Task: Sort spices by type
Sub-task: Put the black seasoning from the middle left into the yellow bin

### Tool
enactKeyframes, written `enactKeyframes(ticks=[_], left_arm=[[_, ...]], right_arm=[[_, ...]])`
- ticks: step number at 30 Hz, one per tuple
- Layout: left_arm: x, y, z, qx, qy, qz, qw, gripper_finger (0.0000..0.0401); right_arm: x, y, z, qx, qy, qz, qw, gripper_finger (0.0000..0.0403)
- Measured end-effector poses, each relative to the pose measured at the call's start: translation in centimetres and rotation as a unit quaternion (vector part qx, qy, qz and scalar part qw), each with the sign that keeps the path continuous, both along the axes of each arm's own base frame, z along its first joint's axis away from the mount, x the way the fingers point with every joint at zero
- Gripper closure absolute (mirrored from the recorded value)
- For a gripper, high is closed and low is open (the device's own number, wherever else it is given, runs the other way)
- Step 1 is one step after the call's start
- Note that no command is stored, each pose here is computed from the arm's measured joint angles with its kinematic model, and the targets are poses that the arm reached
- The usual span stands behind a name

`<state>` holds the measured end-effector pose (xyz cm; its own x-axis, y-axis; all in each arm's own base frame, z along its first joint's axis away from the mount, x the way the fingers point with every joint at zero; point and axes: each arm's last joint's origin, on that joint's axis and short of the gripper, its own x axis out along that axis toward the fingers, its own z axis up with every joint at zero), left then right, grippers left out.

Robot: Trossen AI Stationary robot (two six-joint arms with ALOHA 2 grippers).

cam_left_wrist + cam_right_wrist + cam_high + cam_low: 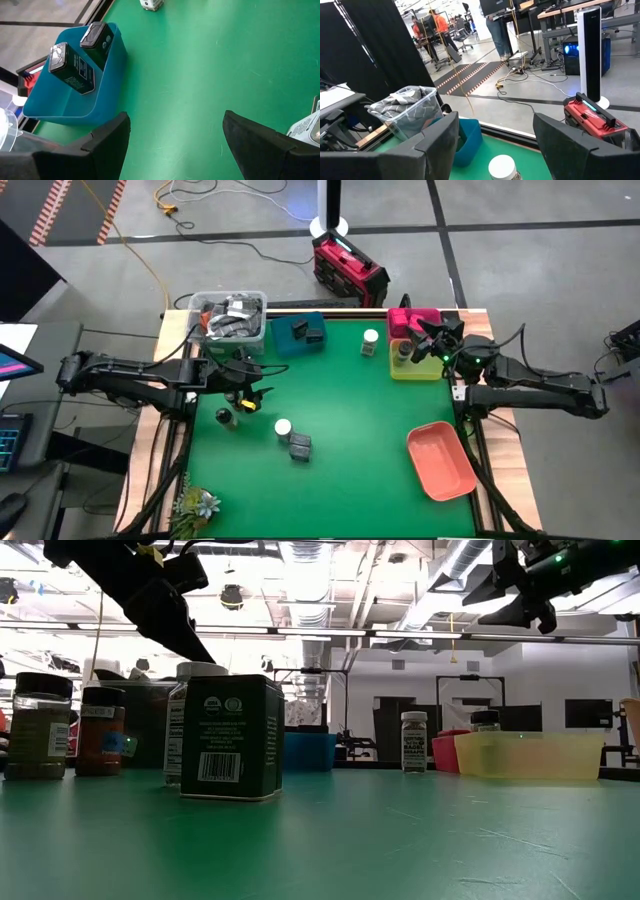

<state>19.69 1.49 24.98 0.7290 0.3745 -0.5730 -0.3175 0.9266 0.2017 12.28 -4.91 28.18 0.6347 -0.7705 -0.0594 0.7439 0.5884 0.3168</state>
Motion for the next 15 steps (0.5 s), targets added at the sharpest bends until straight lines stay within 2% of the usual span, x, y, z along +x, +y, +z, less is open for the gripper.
enactKeyframes(ticks=[15], left_arm=[[0.00, 0.00, -0.01, 0.000, 0.000, 0.000, 1.000, 0.0095]], right_arm=[[0.00, 0.00, -0.07, 0.002, 0.003, 0.000, 1.000, 0.0119]])
